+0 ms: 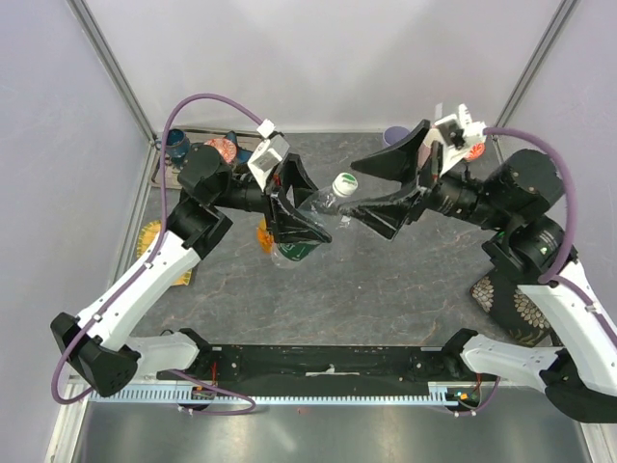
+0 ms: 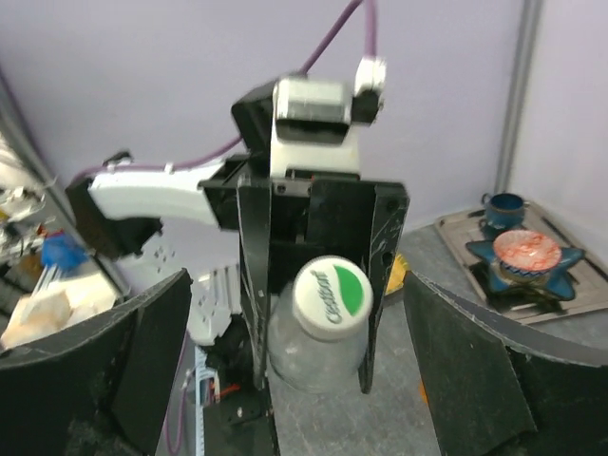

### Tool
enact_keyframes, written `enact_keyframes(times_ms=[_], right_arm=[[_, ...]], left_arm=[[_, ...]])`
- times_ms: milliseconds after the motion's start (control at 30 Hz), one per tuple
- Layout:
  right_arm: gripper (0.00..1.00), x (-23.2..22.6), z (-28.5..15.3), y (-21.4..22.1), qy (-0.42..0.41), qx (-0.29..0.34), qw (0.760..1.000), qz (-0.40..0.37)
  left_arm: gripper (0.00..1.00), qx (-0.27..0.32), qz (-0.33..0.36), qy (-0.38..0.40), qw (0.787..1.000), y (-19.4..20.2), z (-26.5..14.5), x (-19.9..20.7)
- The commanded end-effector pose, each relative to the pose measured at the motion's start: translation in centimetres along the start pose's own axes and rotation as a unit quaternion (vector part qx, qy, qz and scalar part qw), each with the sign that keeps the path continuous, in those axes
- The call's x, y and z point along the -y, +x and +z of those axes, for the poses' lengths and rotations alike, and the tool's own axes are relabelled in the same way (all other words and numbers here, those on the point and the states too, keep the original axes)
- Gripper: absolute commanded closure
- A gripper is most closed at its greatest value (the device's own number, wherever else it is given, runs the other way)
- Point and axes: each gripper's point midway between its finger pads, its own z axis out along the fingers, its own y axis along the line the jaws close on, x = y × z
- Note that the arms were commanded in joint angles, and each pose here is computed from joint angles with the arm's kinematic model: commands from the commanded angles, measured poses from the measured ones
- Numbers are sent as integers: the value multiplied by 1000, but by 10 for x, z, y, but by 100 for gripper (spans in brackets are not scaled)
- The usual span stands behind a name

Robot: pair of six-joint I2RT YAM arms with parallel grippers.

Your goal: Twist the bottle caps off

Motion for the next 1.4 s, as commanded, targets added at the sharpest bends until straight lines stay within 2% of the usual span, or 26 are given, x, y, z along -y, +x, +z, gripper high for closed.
enact_keyframes(times_ms=[0,33,100,133,200,233,300,333,400,433,500,533,600,633,933,1100,1267,1367], right_arm=[[2,19,-8,-43,95,58,993,24],[2,24,-7,-42,109,57,992,32],[2,34,-9,-52,141,74,986,49],[2,40,-6,-50,154,71,984,60],[2,50,-6,-55,181,83,977,78],[2,58,-3,-49,196,77,973,91],[4,67,0,-45,214,75,968,111],[7,78,1,-40,236,74,961,120],[9,88,3,-33,256,70,956,128],[9,95,7,-25,267,60,952,139],[10,102,11,-16,275,53,948,149],[10,104,13,-13,277,52,947,156],[10,107,16,-9,278,51,946,161],[10,107,17,-10,276,56,946,161],[12,117,24,-11,285,70,941,169],[22,125,32,2,286,55,940,176],[25,130,34,12,293,45,938,177],[30,130,34,13,293,43,939,177]], left_arm=[[80,13,50,-108,993,-9,-6,-31],[80,19,51,-152,987,-12,-10,-44],[77,16,75,-190,979,-11,-13,-51],[77,22,84,-237,968,-15,-19,-63],[76,17,108,-268,957,-13,-21,-67],[76,24,115,-311,943,-17,-29,-77],[76,26,135,-342,930,-20,-33,-80],[76,31,140,-379,914,-23,-41,-88],[76,31,160,-398,903,-24,-43,-88],[75,35,164,-426,889,-27,-49,-94],[75,30,177,-437,881,-25,-49,-94],[75,30,179,-461,869,-26,-55,-99],[75,21,189,-462,866,-24,-51,-98],[75,19,188,-485,854,-23,-57,-104],[76,-8,199,-530,824,-16,-57,-115],[76,-18,205,-531,822,-13,-50,-116],[76,-19,207,-531,821,-13,-49,-116],[76,-19,207,-533,820,-13,-50,-116]])
